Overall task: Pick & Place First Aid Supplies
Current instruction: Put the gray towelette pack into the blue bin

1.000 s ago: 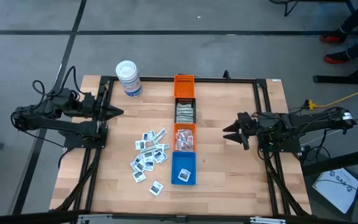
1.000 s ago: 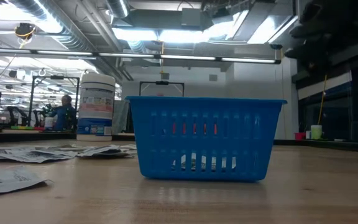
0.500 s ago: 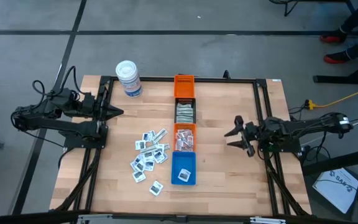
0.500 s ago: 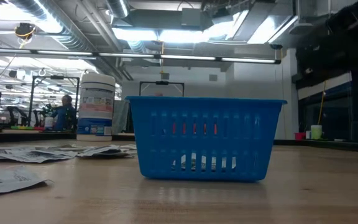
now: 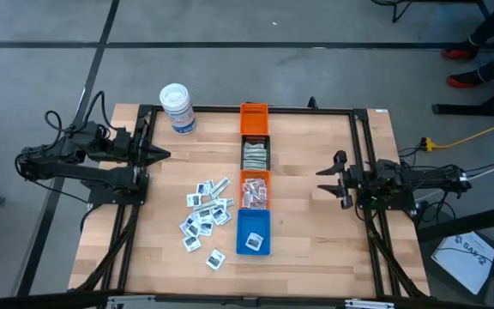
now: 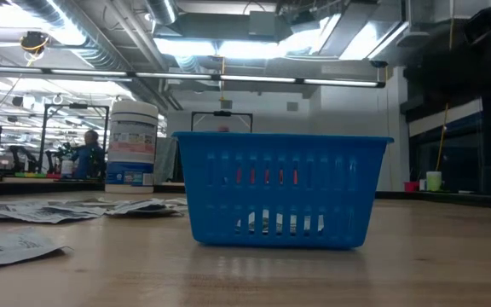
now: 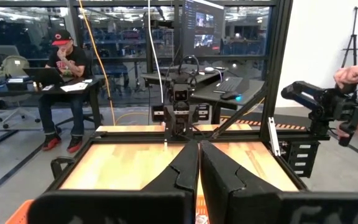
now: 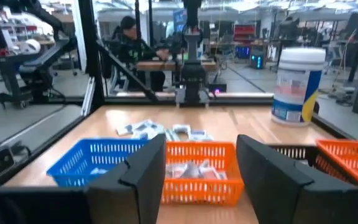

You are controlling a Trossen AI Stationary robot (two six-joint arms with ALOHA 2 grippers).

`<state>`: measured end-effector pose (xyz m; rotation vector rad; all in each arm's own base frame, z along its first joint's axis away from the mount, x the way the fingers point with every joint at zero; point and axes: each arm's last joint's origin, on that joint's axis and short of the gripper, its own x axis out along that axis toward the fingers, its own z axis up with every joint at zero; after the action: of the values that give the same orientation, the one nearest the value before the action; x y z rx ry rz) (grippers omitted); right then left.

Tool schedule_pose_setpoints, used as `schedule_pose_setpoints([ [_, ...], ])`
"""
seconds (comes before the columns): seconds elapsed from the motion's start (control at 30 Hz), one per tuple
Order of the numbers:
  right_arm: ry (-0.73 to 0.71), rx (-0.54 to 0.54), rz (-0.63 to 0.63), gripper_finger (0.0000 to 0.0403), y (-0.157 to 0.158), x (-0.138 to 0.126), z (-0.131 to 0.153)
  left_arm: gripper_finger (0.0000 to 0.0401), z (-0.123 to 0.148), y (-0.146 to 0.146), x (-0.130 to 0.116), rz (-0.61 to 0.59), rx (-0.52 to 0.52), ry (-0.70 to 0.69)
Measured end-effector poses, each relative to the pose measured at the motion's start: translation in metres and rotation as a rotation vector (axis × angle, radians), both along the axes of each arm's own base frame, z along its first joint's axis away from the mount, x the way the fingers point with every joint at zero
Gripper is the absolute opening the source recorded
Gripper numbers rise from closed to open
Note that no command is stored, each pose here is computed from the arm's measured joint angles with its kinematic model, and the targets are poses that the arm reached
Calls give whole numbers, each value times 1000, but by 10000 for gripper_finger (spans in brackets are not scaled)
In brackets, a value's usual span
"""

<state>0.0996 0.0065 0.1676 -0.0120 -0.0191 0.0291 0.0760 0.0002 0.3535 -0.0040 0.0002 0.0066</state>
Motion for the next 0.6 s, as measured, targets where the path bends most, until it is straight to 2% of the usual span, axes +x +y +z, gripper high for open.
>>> schedule_pose_setpoints([
  [0.6, 2, -15, 55, 195, 1, -2, -1, 12, 0, 0, 0, 0, 0, 0],
])
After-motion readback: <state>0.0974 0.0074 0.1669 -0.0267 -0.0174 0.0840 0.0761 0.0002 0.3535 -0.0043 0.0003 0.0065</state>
